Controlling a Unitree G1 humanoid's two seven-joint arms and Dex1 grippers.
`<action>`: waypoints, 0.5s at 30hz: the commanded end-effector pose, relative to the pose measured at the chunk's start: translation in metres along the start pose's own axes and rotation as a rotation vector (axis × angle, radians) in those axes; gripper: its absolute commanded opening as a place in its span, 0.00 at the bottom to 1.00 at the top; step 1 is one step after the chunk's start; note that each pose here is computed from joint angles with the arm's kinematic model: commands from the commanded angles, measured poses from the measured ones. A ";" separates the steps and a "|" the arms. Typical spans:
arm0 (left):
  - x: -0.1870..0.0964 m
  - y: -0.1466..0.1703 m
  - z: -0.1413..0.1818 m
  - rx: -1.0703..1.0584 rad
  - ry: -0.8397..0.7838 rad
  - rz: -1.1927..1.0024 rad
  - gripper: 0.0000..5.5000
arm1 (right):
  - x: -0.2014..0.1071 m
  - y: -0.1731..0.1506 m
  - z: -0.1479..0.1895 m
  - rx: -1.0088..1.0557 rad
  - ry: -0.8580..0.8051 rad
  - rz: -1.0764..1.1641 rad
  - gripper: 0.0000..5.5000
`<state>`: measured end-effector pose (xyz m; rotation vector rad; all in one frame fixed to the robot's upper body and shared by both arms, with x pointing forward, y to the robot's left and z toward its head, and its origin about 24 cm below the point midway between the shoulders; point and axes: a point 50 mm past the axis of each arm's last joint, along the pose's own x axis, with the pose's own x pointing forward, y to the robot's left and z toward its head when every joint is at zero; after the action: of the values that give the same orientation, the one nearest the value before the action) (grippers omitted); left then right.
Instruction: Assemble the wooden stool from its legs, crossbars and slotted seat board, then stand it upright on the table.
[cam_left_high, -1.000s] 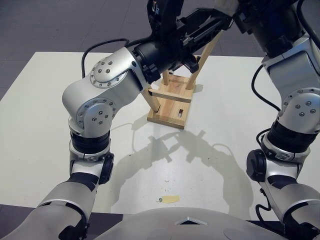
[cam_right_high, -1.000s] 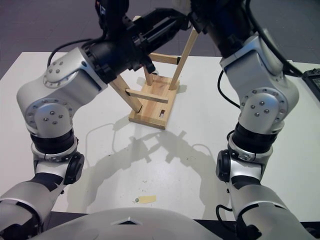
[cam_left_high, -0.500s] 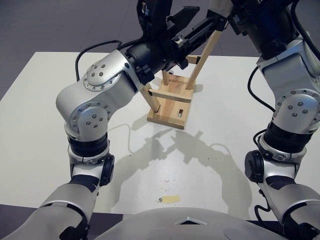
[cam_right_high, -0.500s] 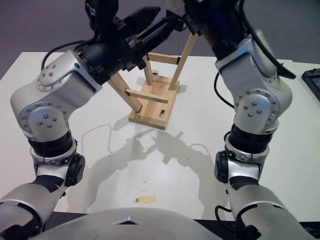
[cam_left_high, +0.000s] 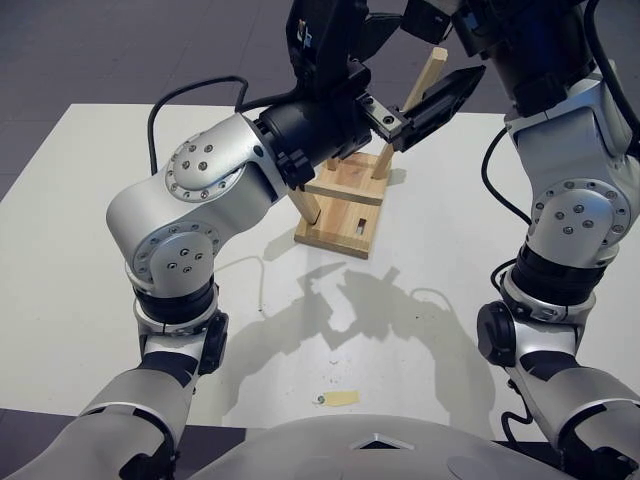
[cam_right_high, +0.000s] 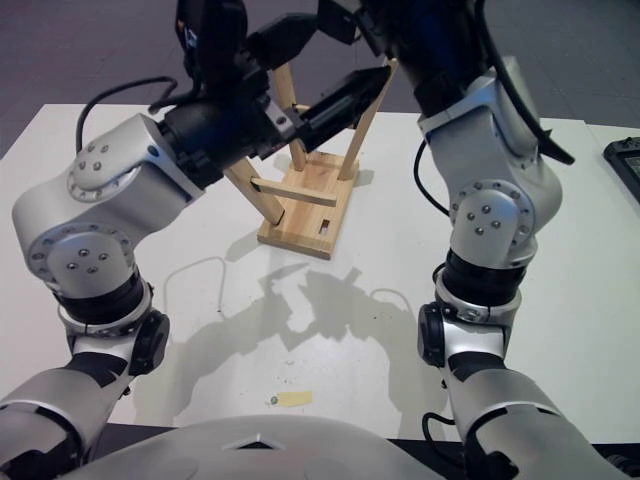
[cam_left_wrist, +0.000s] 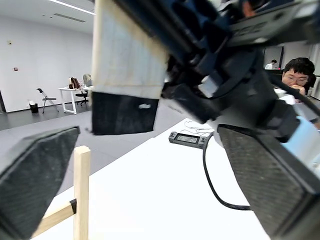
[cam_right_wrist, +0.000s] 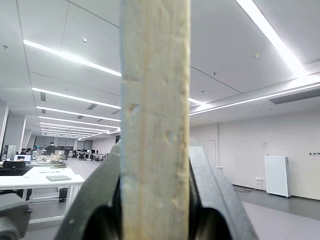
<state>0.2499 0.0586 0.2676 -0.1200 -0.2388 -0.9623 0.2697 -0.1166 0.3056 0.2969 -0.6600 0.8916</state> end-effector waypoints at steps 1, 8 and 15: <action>0.006 0.008 -0.001 0.029 0.005 0.079 0.98 | 0.002 0.002 0.002 0.019 -0.013 0.016 0.19; 0.008 0.009 -0.004 0.091 0.029 0.096 0.98 | 0.000 0.002 -0.001 0.024 0.002 0.006 0.19; -0.063 0.031 0.021 0.106 -0.063 -0.032 0.98 | -0.002 -0.001 -0.003 0.006 0.048 0.034 0.19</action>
<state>0.2428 0.1046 0.2558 0.0038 -0.2641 -0.9708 0.2727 -0.1179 0.3029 0.2997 -0.6328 0.8981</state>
